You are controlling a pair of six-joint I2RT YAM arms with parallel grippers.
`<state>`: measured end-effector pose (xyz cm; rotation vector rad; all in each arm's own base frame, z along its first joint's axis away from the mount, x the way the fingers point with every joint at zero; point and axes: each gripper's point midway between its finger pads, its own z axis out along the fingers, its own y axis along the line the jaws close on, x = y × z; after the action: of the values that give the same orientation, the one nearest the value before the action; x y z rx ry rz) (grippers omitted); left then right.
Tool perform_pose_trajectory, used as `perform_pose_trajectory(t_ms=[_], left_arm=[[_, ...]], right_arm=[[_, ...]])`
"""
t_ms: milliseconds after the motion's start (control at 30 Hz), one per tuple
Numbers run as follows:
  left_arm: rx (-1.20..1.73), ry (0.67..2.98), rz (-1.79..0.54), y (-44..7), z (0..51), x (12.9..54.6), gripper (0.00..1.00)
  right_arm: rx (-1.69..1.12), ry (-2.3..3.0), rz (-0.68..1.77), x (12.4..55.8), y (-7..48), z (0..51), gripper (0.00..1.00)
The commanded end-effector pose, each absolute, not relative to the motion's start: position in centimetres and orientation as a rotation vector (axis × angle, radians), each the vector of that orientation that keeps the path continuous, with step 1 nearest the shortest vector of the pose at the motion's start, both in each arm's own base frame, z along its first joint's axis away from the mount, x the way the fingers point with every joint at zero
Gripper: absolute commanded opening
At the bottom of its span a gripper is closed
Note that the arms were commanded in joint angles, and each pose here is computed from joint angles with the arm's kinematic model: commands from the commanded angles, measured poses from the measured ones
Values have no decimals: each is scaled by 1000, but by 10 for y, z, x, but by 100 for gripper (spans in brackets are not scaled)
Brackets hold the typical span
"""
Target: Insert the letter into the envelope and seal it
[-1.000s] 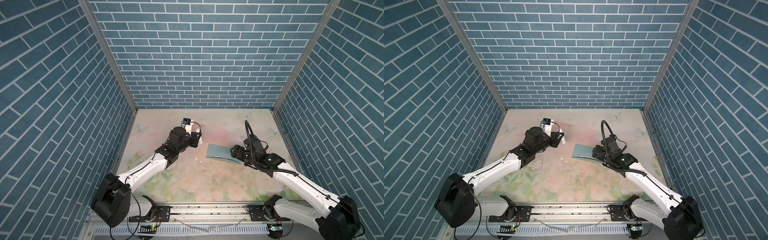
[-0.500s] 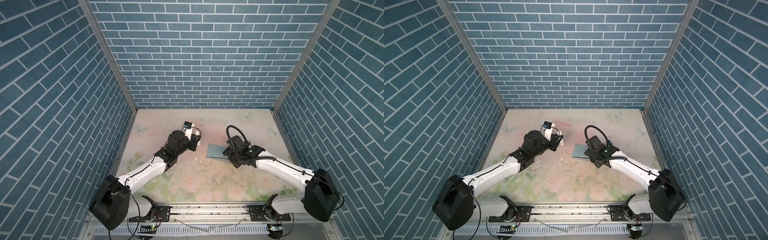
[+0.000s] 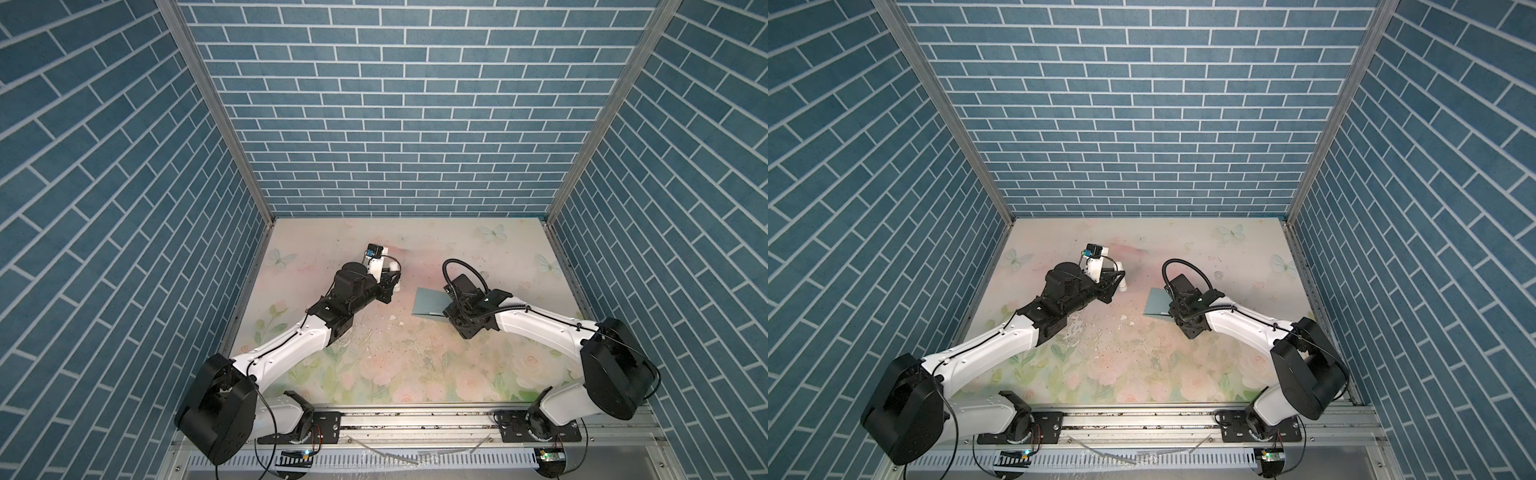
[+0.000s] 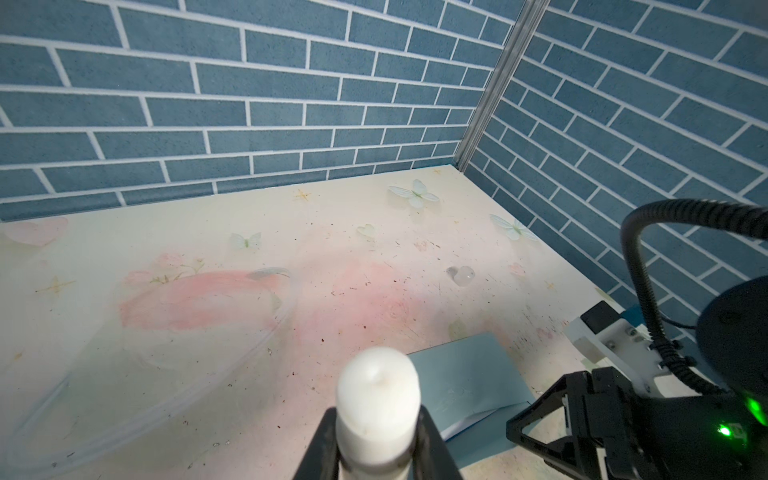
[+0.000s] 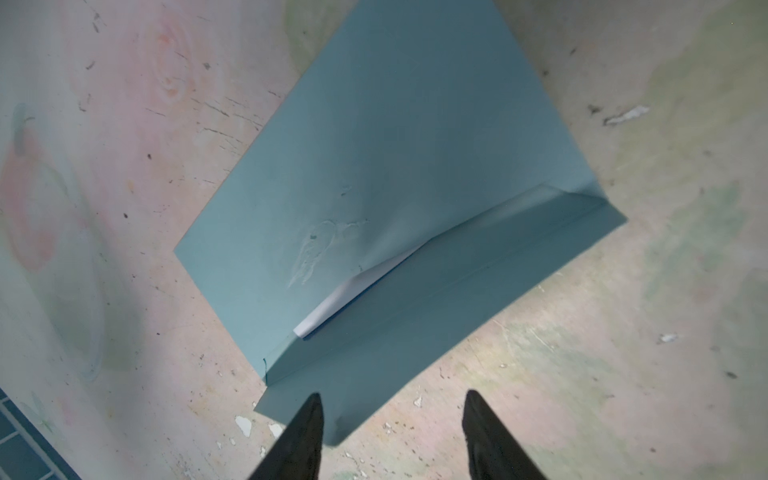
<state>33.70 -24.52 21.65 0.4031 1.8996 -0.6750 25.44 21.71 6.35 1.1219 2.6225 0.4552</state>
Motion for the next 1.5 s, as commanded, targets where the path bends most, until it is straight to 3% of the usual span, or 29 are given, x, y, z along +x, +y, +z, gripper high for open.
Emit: perform_pose_trajectory(t_ms=[0,300,467,867,1067,1467], left_arm=[[413,1876,-663,-243,221,336,0],[417,1882,-653,-241,220,334,0],[418,1882,-648,-240,221,334,0],[469,1858,-668,-244,223,328,0],[500,1817,-699,-249,221,323,0],[533,1804,-739,-256,213,320,0]], right_arm=[[1173,2589,503,262,227,68,43],[1094,2654,497,261,234,55,8],[1009,2685,513,261,238,56,0],[227,2773,562,278,236,85,0],[-7,2805,635,290,234,94,0],[-321,2920,542,308,230,81,0]])
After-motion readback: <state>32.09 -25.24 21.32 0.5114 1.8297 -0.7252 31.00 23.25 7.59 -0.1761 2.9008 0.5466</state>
